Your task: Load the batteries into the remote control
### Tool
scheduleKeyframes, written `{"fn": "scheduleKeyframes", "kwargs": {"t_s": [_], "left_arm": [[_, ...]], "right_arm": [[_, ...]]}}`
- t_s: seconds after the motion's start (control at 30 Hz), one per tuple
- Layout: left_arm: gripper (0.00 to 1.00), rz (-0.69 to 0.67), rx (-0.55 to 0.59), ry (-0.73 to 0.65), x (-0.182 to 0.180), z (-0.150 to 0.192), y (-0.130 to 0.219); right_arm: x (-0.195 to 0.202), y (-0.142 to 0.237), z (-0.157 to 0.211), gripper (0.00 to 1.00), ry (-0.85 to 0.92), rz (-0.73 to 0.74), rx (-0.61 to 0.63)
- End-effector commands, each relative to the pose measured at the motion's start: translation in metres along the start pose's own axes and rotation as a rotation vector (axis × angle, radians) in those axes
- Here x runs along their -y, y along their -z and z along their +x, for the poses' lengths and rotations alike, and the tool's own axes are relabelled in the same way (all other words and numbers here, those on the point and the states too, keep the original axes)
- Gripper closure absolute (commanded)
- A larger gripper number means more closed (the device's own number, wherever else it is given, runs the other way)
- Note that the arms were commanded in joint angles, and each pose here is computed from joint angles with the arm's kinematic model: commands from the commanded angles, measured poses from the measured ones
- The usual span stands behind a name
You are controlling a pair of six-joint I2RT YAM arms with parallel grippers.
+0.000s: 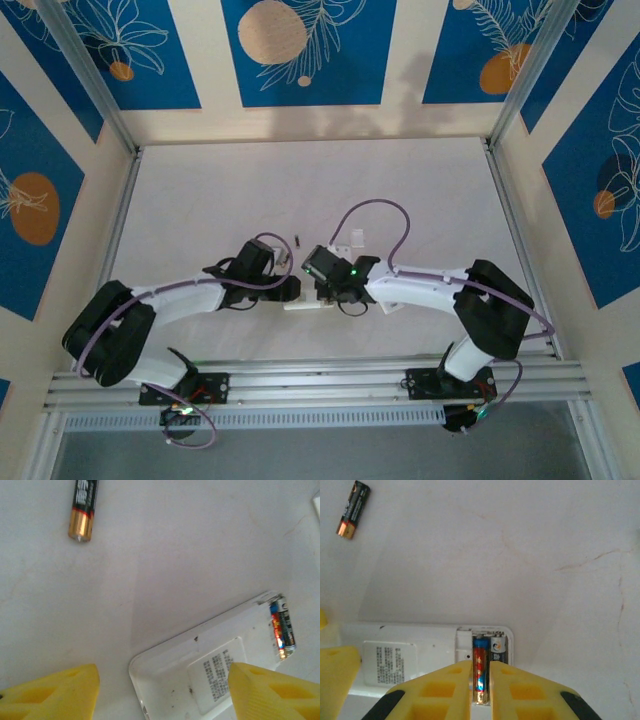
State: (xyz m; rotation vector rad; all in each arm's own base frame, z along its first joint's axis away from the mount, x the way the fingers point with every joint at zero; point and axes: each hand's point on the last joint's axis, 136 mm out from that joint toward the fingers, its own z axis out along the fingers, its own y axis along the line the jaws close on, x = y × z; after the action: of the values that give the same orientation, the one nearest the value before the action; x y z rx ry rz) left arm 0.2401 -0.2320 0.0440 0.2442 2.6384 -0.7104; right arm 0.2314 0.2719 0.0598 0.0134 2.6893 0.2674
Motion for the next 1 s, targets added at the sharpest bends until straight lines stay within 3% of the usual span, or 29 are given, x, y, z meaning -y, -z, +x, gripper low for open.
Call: {"fn": "scheduleKeyframes", "kwargs": {"t_s": [0.0,0.17,0.3,0.47,0.6,0.83,0.97], "left_arm": [[0.3,-0.011,0.061,-0.036,0.003,-0.012,0.01],[0.29,-0.012,0.064,-0.036,0.003,-0.012,0.01],[0.29,-0.01,0.063,-0.038,0.003,-0.012,0.01],[0.29,-0.002,0.109,-0.06,0.008,-0.022,0.017],[0.25,0.01,0.179,-0.104,0.015,-0.035,0.031],[0.16,0.041,0.299,-0.18,0.023,-0.048,0.055],[0.11,0.04,0.342,-0.183,0.021,-0.048,0.061]], "right_arm": [[0.002,-0.011,0.011,0.83,0.012,0.001,-0.053],[0.004,-0.032,0.026,0.85,0.008,0.023,-0.111],[0.001,-0.026,0.022,0.85,0.013,0.015,-0.107],[0.001,0.017,-0.028,0.82,0.058,-0.015,0.042],[0.023,0.032,-0.082,0.7,0.199,-0.013,0.139],[0.061,0.002,-0.129,0.38,0.311,-0.081,-0.075],[0.085,-0.026,-0.14,0.33,0.217,-0.018,-0.23]]}}
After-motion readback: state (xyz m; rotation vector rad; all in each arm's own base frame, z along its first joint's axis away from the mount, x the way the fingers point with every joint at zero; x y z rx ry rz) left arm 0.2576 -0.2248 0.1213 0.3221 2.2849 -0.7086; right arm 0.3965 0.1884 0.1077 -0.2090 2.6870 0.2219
